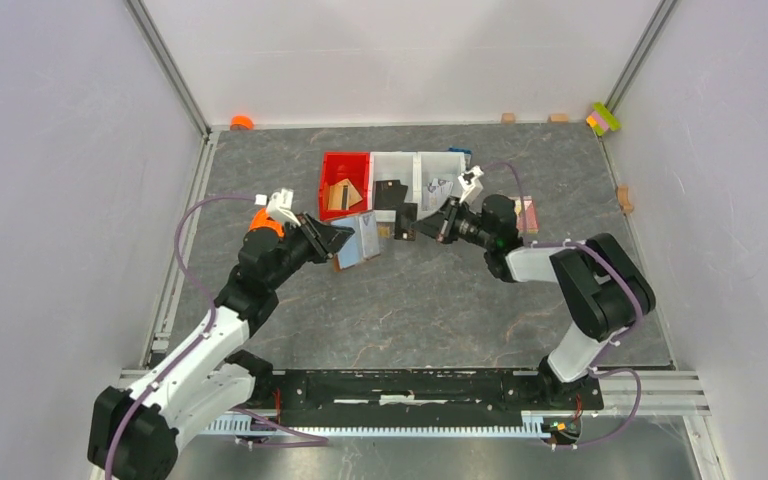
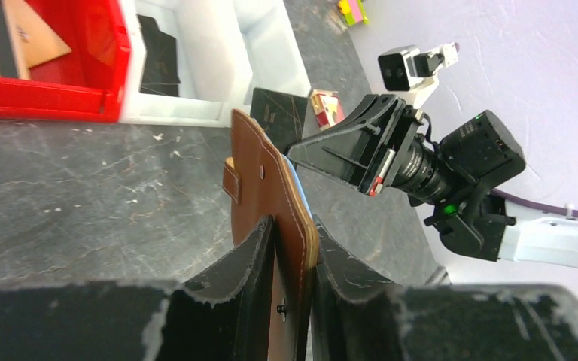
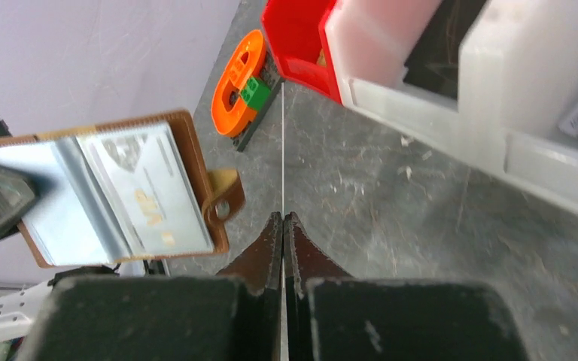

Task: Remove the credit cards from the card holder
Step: Place the credit card in the storage box.

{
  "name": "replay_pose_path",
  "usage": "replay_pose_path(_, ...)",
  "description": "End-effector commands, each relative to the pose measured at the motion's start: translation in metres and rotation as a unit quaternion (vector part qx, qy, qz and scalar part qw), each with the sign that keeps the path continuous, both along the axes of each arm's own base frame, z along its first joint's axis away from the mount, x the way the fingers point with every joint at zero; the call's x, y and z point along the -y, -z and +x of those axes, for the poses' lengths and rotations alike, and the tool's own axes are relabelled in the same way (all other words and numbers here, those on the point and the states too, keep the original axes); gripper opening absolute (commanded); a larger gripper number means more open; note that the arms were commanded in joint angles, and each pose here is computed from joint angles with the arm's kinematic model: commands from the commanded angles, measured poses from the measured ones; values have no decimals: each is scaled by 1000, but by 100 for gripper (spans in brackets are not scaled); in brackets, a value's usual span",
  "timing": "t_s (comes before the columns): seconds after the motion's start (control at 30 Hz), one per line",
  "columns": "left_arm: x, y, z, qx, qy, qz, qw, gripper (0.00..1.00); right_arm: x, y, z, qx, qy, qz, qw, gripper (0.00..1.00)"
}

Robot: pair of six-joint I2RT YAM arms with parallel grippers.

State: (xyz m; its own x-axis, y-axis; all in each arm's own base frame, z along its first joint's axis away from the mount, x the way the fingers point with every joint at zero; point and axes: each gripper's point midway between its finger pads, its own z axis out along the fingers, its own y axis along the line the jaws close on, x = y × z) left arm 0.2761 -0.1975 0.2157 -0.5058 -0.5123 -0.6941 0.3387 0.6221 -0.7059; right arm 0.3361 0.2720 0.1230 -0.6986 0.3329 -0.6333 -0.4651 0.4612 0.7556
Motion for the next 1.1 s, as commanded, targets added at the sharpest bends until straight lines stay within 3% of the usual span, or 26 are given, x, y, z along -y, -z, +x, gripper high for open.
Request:
replay_pose_path(0.0,-16,5,6,14,-41,31,999,26,-19,-15,33,31,14,-14,999,0)
replay_pose_path(0.13,-18,19,11,-8,-52,42,998,2,-25,-13,62,29,47,-28,998,0)
replay_pose_path(0.3,-13,37,20,-49,-45,65,996,2,-37,-2,97,15,62,-47,997,0)
replay_pose_path(0.6,-16,36,18,-55,-51,67,995,2,-53,20,134,7,76,-91,993,0)
replay_pose_path(0.67,-15,37,18,-58,-49,67,995,2,-51,27,142,5,85,-111,990,8)
replay_pose_path(0.73,-14,38,18,-61,-46,67,995,2,-48,31,149,2,92,-133,987,25)
replay_pose_path(0.8,-13,40,19,-64,-45,69,995,2,-44,30,152,5,102,-146,984,32)
replay_pose_path(1.07,-5,43,20,-76,-28,67,994,2,-32,-10,131,46,97,-151,983,38)
